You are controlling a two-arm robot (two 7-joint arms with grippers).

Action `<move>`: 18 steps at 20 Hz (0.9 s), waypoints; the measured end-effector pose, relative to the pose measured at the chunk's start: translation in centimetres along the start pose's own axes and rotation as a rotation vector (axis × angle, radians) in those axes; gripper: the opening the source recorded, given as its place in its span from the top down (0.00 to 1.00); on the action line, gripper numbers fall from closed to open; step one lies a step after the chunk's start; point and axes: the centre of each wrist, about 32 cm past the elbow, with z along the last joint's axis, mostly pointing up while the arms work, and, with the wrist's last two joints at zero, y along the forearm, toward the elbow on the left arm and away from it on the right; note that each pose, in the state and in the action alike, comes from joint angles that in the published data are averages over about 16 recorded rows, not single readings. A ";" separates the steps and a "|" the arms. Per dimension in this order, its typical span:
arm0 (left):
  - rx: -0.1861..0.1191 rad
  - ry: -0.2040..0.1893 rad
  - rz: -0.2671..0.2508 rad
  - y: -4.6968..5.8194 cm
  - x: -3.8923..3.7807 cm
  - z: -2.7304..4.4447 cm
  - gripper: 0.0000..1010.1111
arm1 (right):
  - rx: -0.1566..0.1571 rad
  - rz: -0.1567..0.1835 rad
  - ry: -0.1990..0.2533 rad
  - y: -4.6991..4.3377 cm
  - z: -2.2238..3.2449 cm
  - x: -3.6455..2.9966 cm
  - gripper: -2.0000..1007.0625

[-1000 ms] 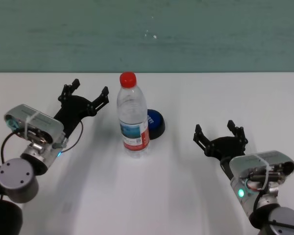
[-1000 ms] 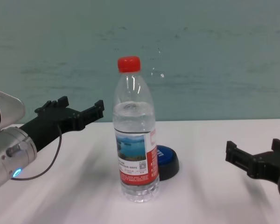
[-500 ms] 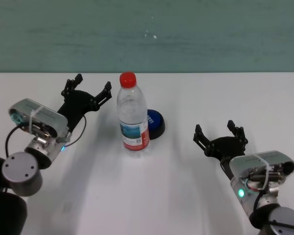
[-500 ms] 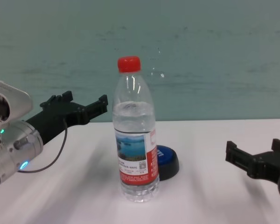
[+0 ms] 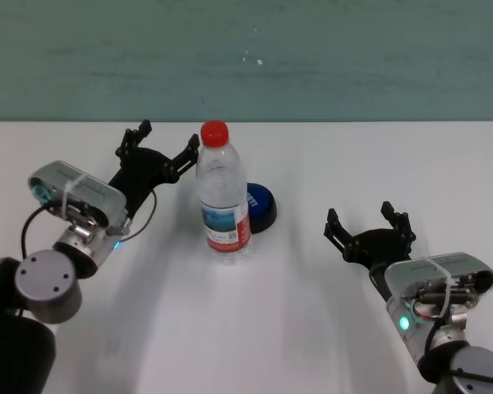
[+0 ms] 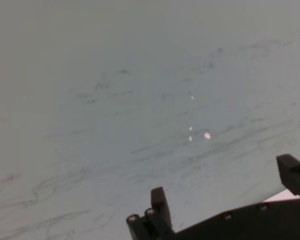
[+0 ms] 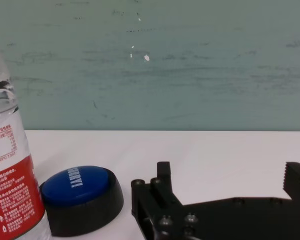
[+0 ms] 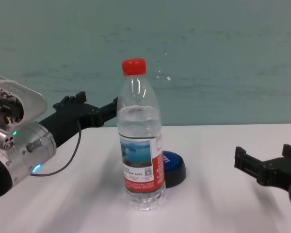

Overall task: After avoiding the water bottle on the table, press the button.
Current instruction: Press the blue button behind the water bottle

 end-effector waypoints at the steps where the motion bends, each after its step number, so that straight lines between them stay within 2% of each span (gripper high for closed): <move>1: -0.001 0.000 -0.001 0.0 -0.06 0.03 0.00 | 0.000 0.000 0.000 0.00 0.00 0.00 0.00; 10: -0.005 0.002 -0.008 -0.1 -0.39 0.20 0.00 | 0.000 0.000 0.000 0.00 0.00 0.00 0.00; 18: 0.003 0.004 0.001 0.0 -0.41 0.15 0.00 | 0.000 0.000 0.000 0.00 0.00 0.00 0.00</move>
